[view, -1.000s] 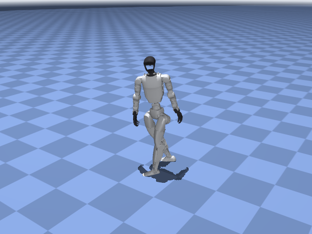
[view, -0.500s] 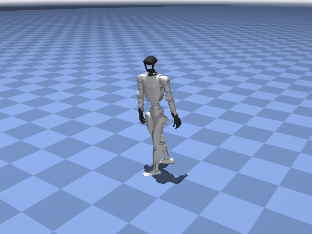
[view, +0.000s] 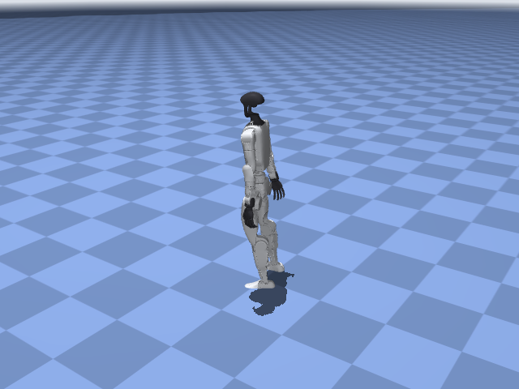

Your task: In place motions

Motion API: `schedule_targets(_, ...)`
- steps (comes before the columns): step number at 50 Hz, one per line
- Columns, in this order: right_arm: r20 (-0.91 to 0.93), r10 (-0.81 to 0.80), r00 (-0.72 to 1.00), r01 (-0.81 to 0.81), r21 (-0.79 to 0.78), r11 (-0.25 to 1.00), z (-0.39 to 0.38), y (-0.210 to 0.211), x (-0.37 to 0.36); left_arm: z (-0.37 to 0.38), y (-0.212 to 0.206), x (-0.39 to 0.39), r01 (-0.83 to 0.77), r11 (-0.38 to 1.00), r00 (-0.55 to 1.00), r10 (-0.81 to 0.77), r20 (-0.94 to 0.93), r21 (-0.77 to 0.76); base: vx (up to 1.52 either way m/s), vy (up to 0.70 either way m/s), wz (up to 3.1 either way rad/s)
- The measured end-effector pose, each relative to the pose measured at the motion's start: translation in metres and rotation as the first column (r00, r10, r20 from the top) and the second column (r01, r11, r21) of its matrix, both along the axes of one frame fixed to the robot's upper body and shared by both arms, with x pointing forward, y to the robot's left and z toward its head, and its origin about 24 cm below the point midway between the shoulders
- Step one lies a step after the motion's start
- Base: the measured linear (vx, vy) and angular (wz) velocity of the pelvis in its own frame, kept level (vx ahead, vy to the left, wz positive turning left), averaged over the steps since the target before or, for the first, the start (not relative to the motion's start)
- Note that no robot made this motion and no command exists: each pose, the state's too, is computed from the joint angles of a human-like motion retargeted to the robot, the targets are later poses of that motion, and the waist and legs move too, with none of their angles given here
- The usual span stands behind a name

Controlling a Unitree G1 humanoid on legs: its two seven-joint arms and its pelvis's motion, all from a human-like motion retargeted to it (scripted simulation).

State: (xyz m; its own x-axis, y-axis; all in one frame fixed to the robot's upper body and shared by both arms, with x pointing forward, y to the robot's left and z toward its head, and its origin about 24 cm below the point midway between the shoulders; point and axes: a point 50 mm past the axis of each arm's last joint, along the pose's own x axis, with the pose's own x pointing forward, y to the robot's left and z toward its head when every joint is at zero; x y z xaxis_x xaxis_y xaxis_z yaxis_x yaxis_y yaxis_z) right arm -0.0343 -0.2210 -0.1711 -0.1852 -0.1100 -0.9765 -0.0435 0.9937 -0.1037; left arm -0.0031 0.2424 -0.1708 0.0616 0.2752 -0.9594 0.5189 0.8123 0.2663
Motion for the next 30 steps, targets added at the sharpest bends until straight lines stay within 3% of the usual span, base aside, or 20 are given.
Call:
schedule_targets(8, -0.014, -0.076, 0.997, 0.077, 0.073, 0.994, -0.002, 0.023, -0.018, -0.005, -0.019, 0.003, -0.067, 0.993, 0.998, 0.065, -0.022, -0.097, 0.0, -0.07, -0.08)
schedule_targets(13, -0.011, -0.026, 1.0, 0.026, 0.04, 0.999, -0.003, 0.021, -0.013, -0.005, -0.025, -0.01, -0.134, 0.982, 0.989, 0.124, -0.082, -0.129, 0.0, -0.13, 0.39)
schedule_targets(20, 0.069, 0.141, 0.988, -0.142, -0.003, 0.99, -0.006, 0.013, 0.024, -0.003, -0.026, -0.039, -0.196, 0.976, 0.971, 0.179, -0.161, -0.093, -0.03, -0.2, -0.35)
schedule_targets(30, 0.195, 0.105, 0.975, -0.114, 0.035, 0.993, -0.008, 0.023, 0.062, 0.003, -0.038, -0.08, -0.283, 0.958, 0.927, 0.261, -0.269, -0.045, -0.03, -0.29, -0.84)
